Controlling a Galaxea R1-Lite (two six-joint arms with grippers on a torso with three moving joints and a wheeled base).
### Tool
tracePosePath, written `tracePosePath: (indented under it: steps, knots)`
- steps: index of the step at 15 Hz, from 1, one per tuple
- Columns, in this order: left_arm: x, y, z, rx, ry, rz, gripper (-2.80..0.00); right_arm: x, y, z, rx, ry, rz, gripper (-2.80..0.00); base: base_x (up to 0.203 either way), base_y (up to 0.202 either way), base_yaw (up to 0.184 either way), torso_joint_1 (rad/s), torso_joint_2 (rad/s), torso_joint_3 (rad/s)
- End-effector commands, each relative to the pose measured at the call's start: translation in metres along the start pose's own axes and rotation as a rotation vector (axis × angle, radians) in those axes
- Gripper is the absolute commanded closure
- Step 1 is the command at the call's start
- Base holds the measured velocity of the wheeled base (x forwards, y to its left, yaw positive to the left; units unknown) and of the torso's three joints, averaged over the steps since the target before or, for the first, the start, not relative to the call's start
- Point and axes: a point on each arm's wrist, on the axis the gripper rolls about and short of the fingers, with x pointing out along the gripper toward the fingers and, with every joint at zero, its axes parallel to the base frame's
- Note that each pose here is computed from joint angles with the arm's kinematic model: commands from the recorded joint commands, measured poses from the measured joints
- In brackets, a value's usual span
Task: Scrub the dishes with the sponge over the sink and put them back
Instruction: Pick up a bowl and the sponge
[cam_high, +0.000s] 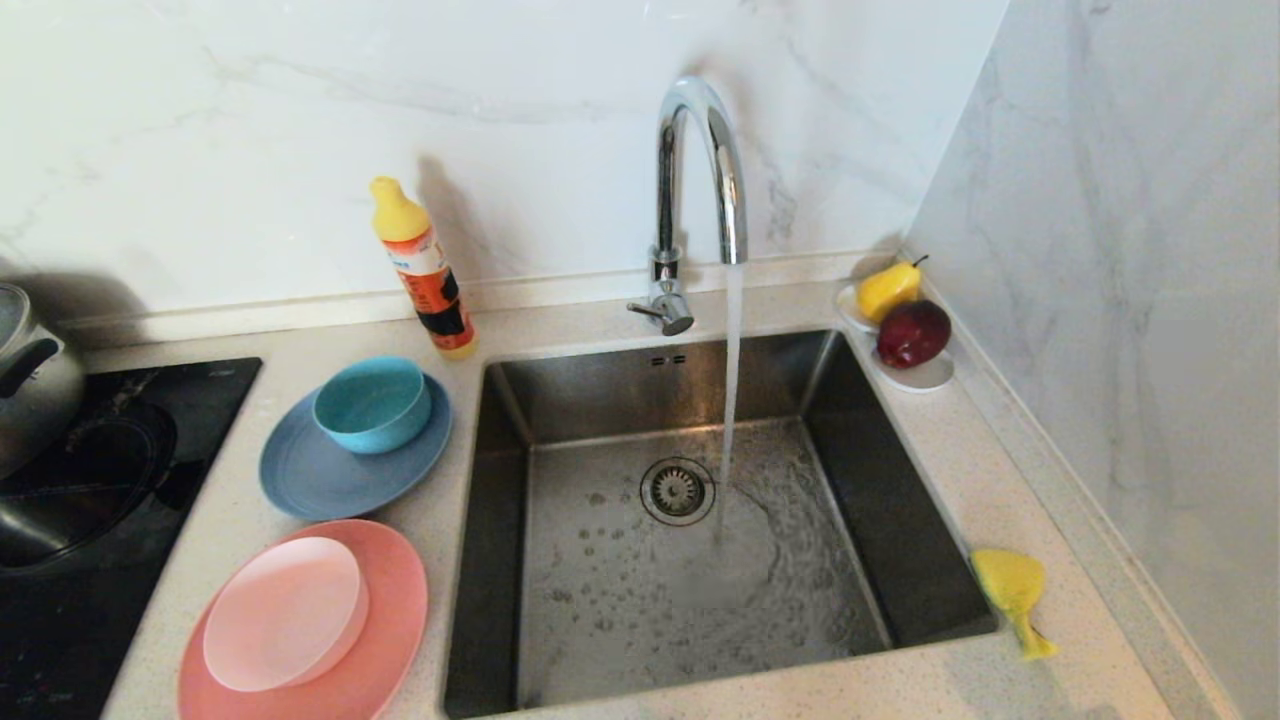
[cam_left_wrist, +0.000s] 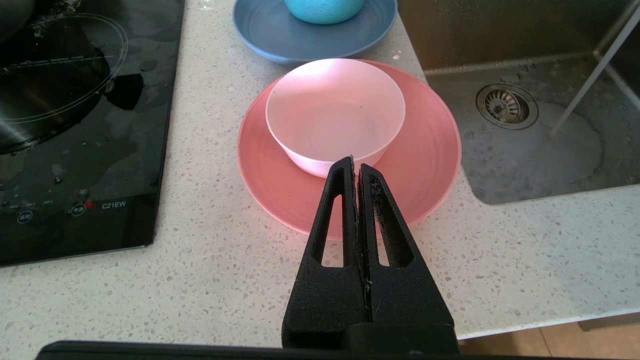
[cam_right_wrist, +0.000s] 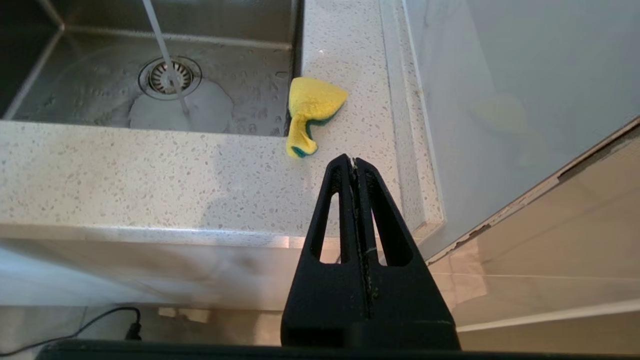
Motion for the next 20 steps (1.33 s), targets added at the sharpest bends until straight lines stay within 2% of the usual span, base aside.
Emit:
tracePosePath:
  steps: [1,4,8,13,16,18,20]
  knots:
    - [0.0,0.0,0.0,0.001,0.003,0.0,0.0,-0.005,-0.001,0.014,-0.005,-0.04,0.001,0.0,0.0,0.0,0.0,0.0,0.0,0.0]
    - [0.0,0.0,0.0,-0.001,0.004,-0.001,0.0,-0.017,-0.003,0.051,-0.009,-0.067,0.041,0.0,0.0,0.0,0.0,0.0,0.0,0.0]
    - [0.0,0.0,0.0,-0.001,0.003,0.0,0.0,0.001,-0.008,0.103,-0.003,0.024,0.099,0.0,0.0,0.0,0.0,0.0,0.0,0.0]
    - [0.0,0.0,0.0,0.001,0.004,0.0,0.0,0.048,-0.013,0.165,-0.013,0.139,0.185,0.0,0.0,0.0,0.0,0.0,0.0,0.0]
    - [0.0,0.0,0.0,0.001,0.003,-0.001,0.0,0.09,-0.014,0.169,-0.016,0.303,0.214,0.0,0.0,0.0,0.0,0.0,0.0,0.0]
    - [0.0,0.0,0.0,-0.001,0.003,0.0,0.0,0.122,-0.014,0.159,-0.008,0.438,0.219,0.0,0.0,0.0,0.0,0.0,0.0,0.0]
    - [0.0,0.0,0.0,-0.001,0.003,-0.001,0.0,0.15,-0.014,0.147,-0.014,0.554,0.186,0.0,0.0,0.0,0.0,0.0,0.0,0.0]
